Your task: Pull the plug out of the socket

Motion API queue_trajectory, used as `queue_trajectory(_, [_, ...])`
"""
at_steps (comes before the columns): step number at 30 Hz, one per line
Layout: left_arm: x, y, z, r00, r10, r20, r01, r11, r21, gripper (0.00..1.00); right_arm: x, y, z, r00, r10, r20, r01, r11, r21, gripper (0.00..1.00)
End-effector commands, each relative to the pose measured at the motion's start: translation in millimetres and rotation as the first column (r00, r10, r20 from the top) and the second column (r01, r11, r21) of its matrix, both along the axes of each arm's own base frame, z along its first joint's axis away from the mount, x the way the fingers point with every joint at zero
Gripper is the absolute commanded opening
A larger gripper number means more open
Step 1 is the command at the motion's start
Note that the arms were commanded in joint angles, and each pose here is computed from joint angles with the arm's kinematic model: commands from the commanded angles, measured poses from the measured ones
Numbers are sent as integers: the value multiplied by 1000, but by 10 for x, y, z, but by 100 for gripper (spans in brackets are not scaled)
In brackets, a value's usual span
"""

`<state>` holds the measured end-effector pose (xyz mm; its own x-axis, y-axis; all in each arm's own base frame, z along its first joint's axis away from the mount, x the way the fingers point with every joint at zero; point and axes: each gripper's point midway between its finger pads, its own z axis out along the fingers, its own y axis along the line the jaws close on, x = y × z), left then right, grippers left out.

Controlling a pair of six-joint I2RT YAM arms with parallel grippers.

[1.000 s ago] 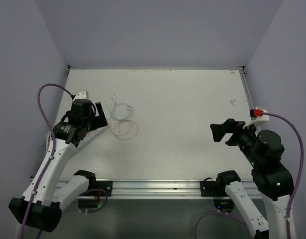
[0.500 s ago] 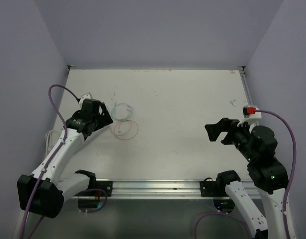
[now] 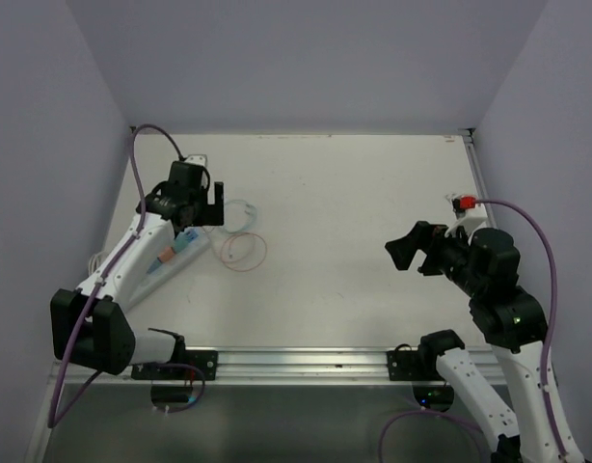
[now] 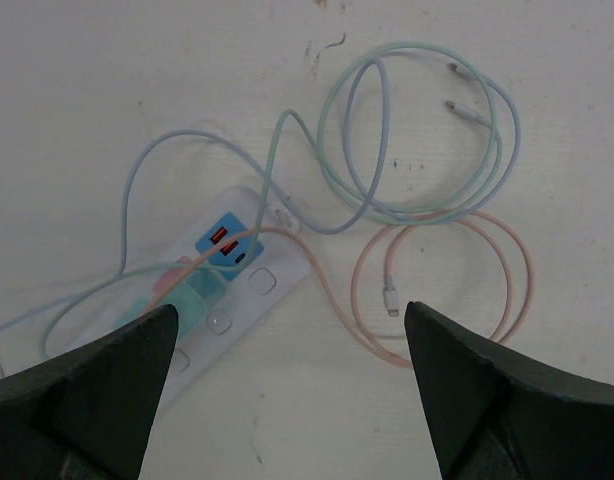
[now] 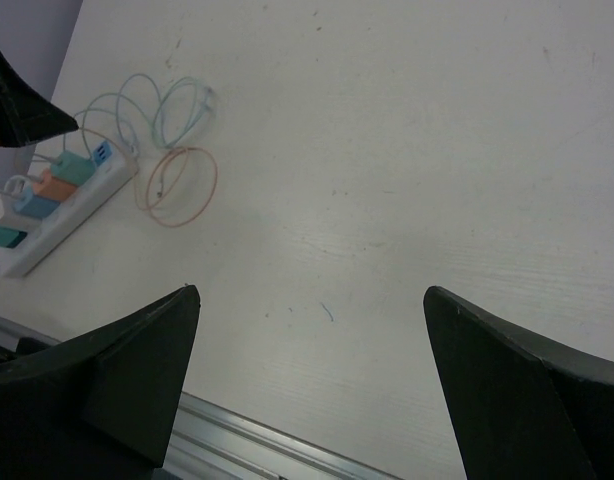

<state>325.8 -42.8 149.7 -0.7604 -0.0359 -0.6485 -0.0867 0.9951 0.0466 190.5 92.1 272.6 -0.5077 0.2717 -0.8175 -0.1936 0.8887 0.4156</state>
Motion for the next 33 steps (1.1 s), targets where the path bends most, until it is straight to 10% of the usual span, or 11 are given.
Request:
queue_trajectory(1, [194,-152,-38,985,-173,-28,173,984,29,100,66,127,-13,999,28,-30,-27,999,45,99])
queue_trajectory(33, [305,236,-996,931,10,-366,97,957,272,100,95,306,16,994,109,-10,-109,992,67,99])
